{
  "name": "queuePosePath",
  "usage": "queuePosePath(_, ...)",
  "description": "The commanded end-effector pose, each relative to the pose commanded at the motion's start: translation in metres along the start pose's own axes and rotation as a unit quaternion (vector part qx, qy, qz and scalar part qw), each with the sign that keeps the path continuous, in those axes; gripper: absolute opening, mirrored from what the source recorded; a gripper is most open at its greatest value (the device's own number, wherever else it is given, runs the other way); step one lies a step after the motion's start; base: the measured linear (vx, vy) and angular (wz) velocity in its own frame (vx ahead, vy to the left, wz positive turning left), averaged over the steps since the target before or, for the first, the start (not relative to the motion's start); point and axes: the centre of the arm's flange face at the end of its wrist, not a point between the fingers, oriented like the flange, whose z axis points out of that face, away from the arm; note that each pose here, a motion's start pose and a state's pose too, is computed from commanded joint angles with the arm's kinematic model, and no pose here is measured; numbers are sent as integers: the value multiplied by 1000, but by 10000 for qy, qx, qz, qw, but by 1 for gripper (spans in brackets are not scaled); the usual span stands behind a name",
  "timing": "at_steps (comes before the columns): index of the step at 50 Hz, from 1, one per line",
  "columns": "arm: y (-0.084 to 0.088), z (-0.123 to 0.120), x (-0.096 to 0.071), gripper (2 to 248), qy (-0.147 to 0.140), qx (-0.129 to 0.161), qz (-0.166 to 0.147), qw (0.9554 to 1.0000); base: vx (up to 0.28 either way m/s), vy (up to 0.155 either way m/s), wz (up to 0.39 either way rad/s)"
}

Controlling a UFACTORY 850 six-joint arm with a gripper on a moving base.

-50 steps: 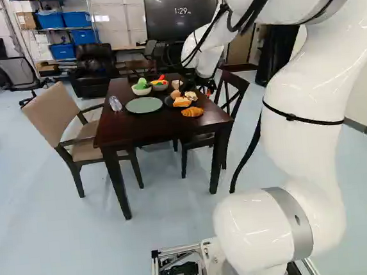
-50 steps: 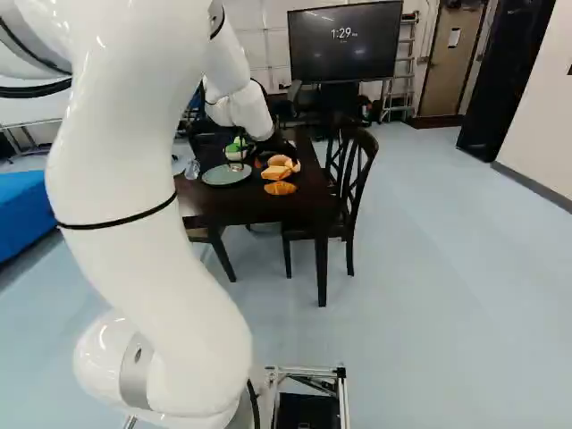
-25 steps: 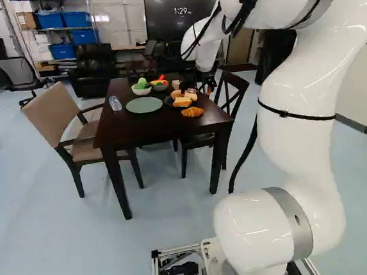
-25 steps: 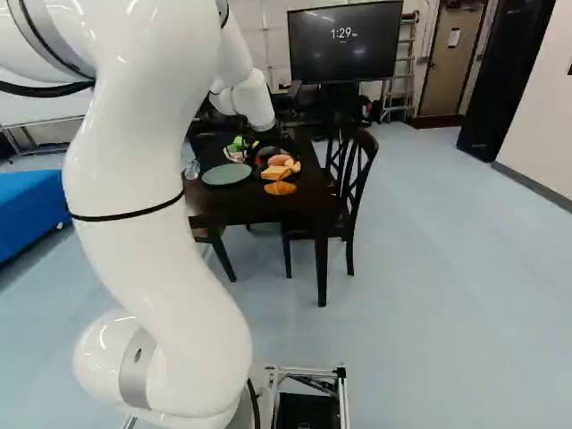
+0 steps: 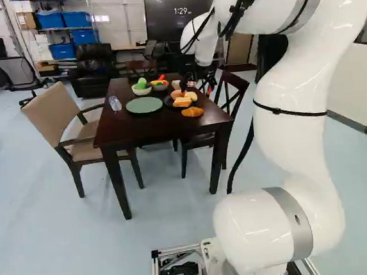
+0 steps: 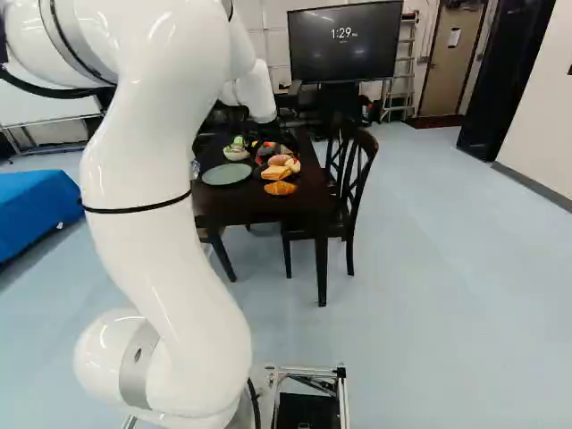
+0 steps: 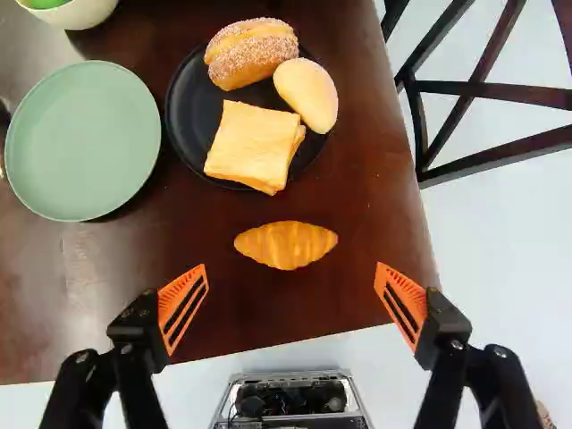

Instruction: Move the croissant to the empty plate

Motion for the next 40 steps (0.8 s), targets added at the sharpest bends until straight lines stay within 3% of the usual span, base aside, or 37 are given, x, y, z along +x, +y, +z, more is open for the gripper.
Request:
queuePosePath(13, -1, 6, 11, 247, 40, 2, -4, 10000, 0, 0, 0)
queuePosePath(29, -1, 6, 11, 247, 41, 2, -4, 10000, 0, 0, 0)
queuePosePath(40, -1, 6, 11, 247, 42, 1, -391, 9992, 0, 0, 0)
